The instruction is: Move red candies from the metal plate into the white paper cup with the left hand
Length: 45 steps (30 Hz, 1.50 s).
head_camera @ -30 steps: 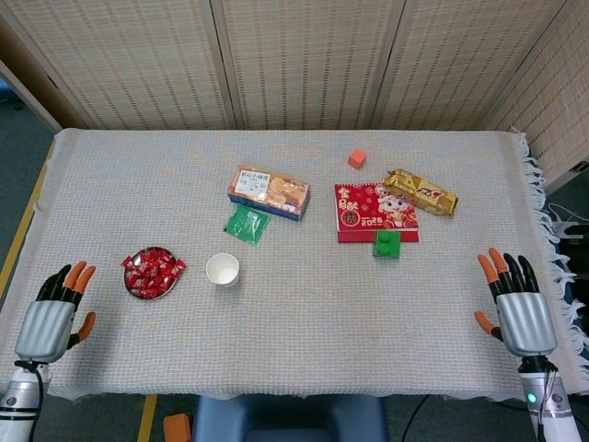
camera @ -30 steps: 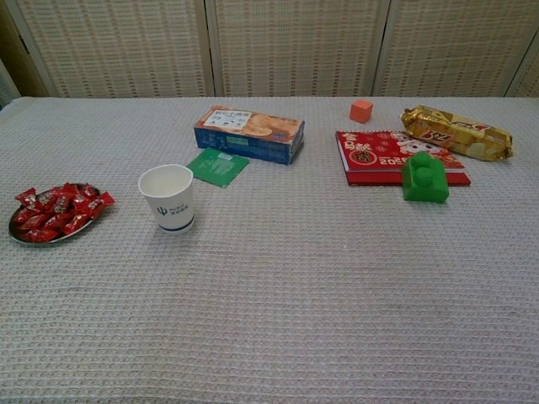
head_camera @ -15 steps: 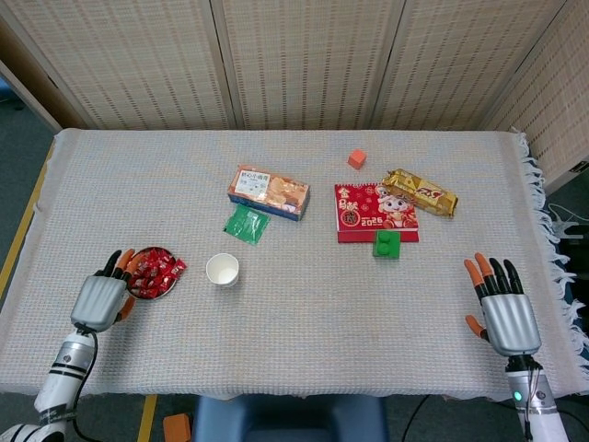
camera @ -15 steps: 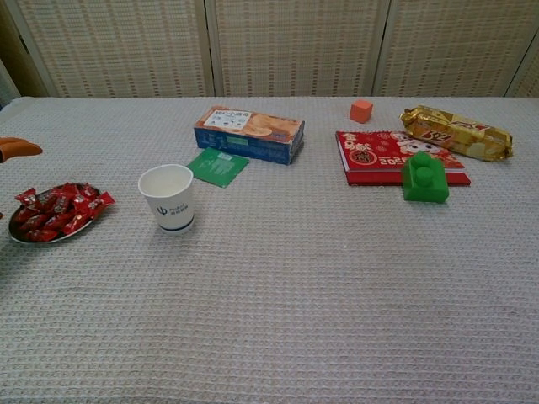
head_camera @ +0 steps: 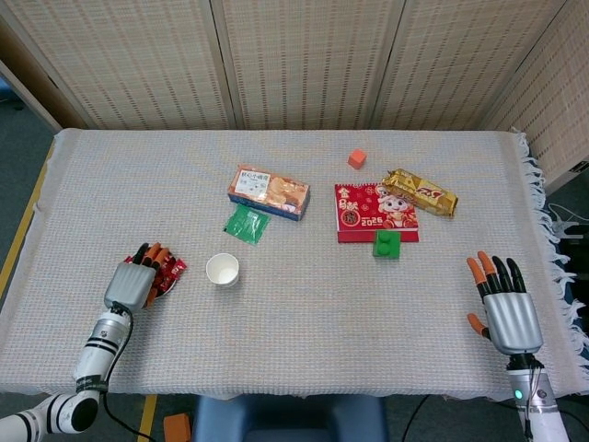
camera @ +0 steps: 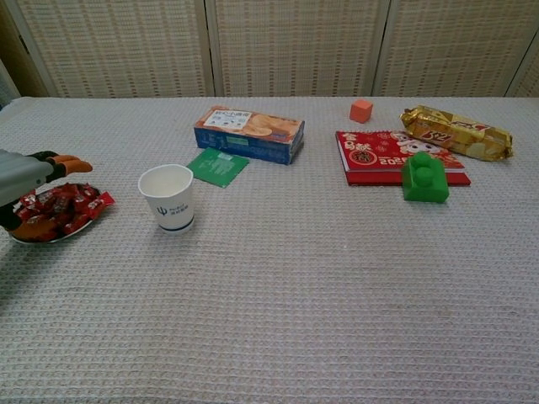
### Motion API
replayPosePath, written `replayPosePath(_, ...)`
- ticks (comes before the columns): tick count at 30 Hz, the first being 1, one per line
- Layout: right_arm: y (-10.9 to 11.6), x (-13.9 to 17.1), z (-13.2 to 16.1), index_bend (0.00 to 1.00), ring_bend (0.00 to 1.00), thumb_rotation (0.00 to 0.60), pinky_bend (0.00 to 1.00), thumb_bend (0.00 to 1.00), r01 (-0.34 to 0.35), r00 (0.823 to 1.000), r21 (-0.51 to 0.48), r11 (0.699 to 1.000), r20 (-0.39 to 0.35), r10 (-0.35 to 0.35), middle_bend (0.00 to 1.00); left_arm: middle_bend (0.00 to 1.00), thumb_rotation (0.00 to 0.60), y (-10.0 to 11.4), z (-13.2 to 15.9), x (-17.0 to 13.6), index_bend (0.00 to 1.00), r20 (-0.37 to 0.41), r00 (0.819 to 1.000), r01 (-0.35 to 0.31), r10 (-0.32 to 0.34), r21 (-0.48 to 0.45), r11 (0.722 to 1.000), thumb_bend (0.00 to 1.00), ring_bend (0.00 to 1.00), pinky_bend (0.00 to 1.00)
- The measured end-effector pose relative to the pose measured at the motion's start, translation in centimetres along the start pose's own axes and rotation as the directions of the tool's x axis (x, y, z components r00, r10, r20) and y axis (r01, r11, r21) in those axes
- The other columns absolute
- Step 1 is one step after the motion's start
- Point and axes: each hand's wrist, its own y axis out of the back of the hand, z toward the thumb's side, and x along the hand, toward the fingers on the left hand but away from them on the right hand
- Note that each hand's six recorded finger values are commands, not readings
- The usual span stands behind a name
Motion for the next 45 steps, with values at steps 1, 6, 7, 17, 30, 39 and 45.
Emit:
replayPosePath(1, 0.0, 0.0, 0.0, 0.00, 0.00, 0.600, 0.00, 0.12, -0.002, 1.000, -0.002, 1.000, 0.000, 0.002, 0.00, 0.00, 0.600, -0.2, 0.1, 0.2, 0.00, -0.004, 1.000, 0.005, -0.005, 0.011, 1.000, 0.38, 0.05, 0.68)
replayPosePath(6, 0.1, 0.0, -0.2, 0.00, 0.00, 0.600, 0.00, 0.11, -0.001, 1.000, -0.004, 1.000, 0.005, 0.001, 0.00, 0.05, 0.600, -1.3, 0.2, 0.9, 0.04, -0.021, 0.999, 0.031, -0.030, 0.048, 0.998, 0.39, 0.11, 0.72)
replayPosePath(7, 0.1, 0.0, -0.2, 0.00, 0.00, 0.600, 0.00, 0.12, -0.002, 1.000, -0.004, 1.000, 0.006, 0.002, 0.00, 0.06, 0.600, -1.5, 0.3, 1.0, 0.05, -0.022, 0.999, 0.035, -0.034, 0.052, 0.998, 0.39, 0.13, 0.73)
replayPosePath(17, 0.1, 0.0, -0.2, 0.00, 0.00, 0.600, 0.00, 0.12, -0.007, 1.000, -0.002, 1.000, 0.012, 0.007, 0.00, 0.32, 0.600, -2.1, 0.9, 1.6, 0.33, -0.011, 1.000, 0.013, -0.012, 0.085, 0.996, 0.38, 0.35, 0.88)
replayPosePath(30, -0.1, -0.1, -0.3, 0.00, 0.00, 0.600, 0.00, 0.12, -0.023, 0.999, 0.003, 1.000, 0.024, 0.023, 0.00, 0.48, 0.600, -1.7, 0.8, 2.0, 0.50, -0.001, 0.999, -0.052, 0.053, 0.067, 0.996, 0.45, 0.46, 0.95)
replayPosePath(39, -0.2, -0.2, -0.4, 0.00, 0.00, 0.600, 0.00, 0.12, -0.030, 0.999, 0.007, 1.000, 0.032, 0.030, 0.00, 0.59, 0.600, -1.4, 0.6, 2.2, 0.61, -0.001, 0.996, -0.092, 0.092, 0.056, 0.994, 0.54, 0.52, 0.97)
replayPosePath(45, -0.4, -0.3, -0.4, 0.00, 0.00, 0.600, 0.00, 0.12, -0.036, 0.999, 0.012, 0.999, 0.036, 0.035, 0.00, 0.67, 0.600, -1.0, 0.4, 2.2, 0.69, -0.003, 0.994, -0.113, 0.113, 0.053, 0.992, 0.60, 0.58, 1.00)
